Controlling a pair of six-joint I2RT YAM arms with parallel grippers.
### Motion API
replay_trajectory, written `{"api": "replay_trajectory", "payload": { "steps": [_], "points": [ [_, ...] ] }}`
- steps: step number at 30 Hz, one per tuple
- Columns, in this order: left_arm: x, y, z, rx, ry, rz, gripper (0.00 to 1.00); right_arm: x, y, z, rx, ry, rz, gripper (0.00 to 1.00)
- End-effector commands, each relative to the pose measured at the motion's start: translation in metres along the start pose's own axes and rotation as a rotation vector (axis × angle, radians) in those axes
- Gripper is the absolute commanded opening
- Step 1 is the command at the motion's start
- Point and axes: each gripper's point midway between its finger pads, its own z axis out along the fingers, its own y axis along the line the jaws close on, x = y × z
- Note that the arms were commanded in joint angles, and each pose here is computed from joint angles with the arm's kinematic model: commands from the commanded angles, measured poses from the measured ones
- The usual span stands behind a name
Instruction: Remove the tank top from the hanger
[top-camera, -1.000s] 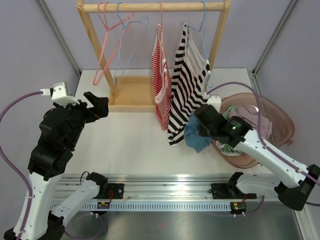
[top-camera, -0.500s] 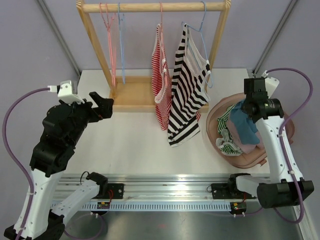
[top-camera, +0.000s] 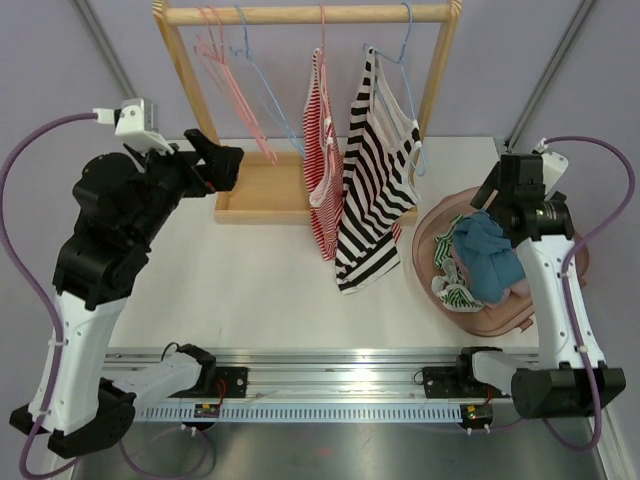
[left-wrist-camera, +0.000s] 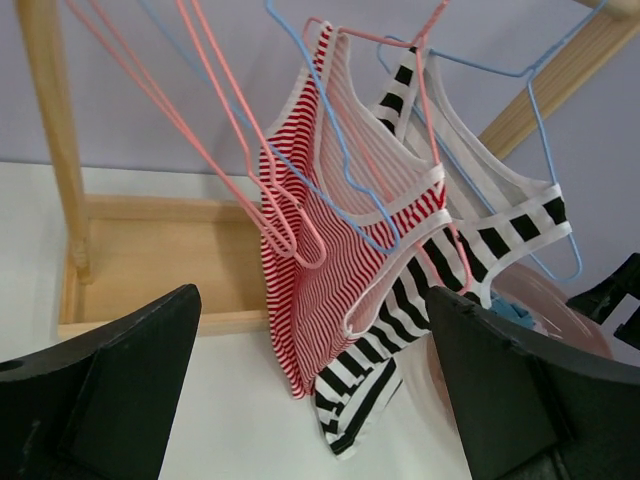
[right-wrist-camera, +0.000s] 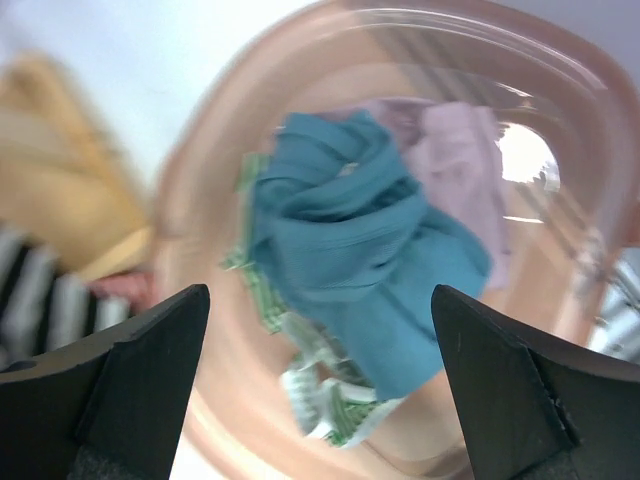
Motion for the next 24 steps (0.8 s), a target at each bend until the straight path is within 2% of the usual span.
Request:
{"api": "replay_trajectory", "payload": {
  "steps": [1, 2, 3, 4, 6, 11, 17, 19, 24],
  "points": [
    [-0.021, -0.031, 0.012, 0.093, -0.030, 0.015, 0.99, -0.032, 0.032, -0.059, -0.345, -0.118, 0.065, 0.99],
    [-0.014, -0.038, 0.023, 0.103, -0.001, 0.022, 0.99, -0.015, 0.052, -0.069, -0.487, -0.068, 0.056, 1.00],
    [-0.016, -0.044, 0.029, 0.107, -0.002, 0.028, 0.99, -0.019, 0.063, -0.080, -0.580, -0.097, 0.075, 0.99],
    [-0.017, -0.045, 0.034, 0.092, -0.007, 0.036, 0.99, -0.019, 0.063, -0.097, -0.647, -0.126, 0.109, 1.00],
    [-0.022, -0.063, 0.048, 0.119, -0.008, 0.042, 0.99, 0.000, 0.077, -0.109, -0.768, -0.063, 0.100, 0.99],
    [-0.033, -0.085, 0.079, 0.098, -0.041, 0.098, 0.99, 0.018, 0.081, -0.129, -0.867, 0.006, 0.082, 0.99],
    [-0.027, -0.103, 0.130, 0.075, -0.075, 0.142, 0.99, 0.030, 0.075, -0.153, -0.946, 0.008, 0.090, 0.99],
    [-0.014, -0.104, 0.152, 0.049, -0.056, 0.166, 0.99, 0.035, 0.071, -0.156, -0.949, 0.013, 0.081, 1.00],
    [-0.006, -0.105, 0.184, -0.001, -0.074, 0.188, 0.91, 0.051, 0.071, -0.167, -1.015, 0.051, 0.061, 0.99]
  ]
}}
